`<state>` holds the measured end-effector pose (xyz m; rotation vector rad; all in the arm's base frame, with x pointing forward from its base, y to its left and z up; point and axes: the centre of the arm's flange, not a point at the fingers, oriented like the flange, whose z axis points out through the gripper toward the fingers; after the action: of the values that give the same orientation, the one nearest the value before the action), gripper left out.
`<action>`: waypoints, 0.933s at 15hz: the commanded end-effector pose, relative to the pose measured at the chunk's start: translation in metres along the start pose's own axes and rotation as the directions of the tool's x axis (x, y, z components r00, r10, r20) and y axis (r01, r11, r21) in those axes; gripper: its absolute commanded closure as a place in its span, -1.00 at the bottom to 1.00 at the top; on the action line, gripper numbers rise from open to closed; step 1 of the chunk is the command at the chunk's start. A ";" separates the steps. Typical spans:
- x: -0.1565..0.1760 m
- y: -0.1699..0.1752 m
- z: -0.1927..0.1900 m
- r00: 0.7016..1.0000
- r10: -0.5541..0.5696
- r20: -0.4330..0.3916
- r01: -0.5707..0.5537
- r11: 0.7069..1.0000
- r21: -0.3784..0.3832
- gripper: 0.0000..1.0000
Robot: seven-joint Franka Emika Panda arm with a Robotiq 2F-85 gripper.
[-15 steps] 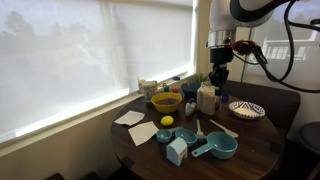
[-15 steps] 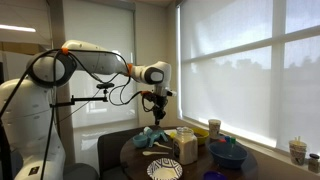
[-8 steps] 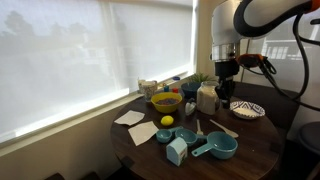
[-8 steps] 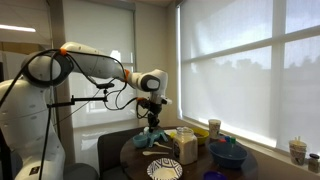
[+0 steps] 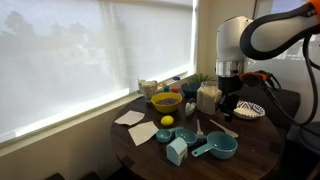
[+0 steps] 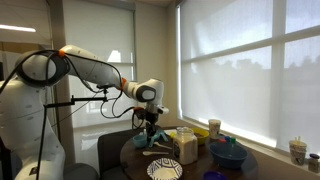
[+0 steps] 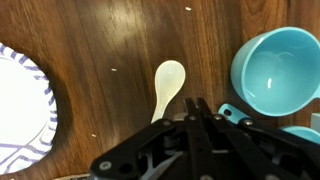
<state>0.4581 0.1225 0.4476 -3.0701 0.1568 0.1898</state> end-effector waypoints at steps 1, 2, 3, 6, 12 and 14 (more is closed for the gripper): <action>-0.020 0.006 0.024 0.999 0.036 0.002 -0.036 0.999 0.003 0.98; -0.021 0.008 0.030 0.999 0.039 0.005 -0.039 0.999 -0.002 0.98; -0.021 0.008 0.034 0.999 0.040 0.006 -0.040 0.999 -0.005 0.98; -0.022 0.011 0.042 0.999 0.049 0.009 -0.049 0.999 -0.016 0.98; -0.028 0.020 0.051 0.996 0.085 0.020 -0.084 0.996 -0.020 0.98; -0.031 0.023 0.051 0.995 0.097 0.014 -0.096 0.995 -0.017 0.98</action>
<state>0.4328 0.1104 0.3971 -3.0827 0.2510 0.2693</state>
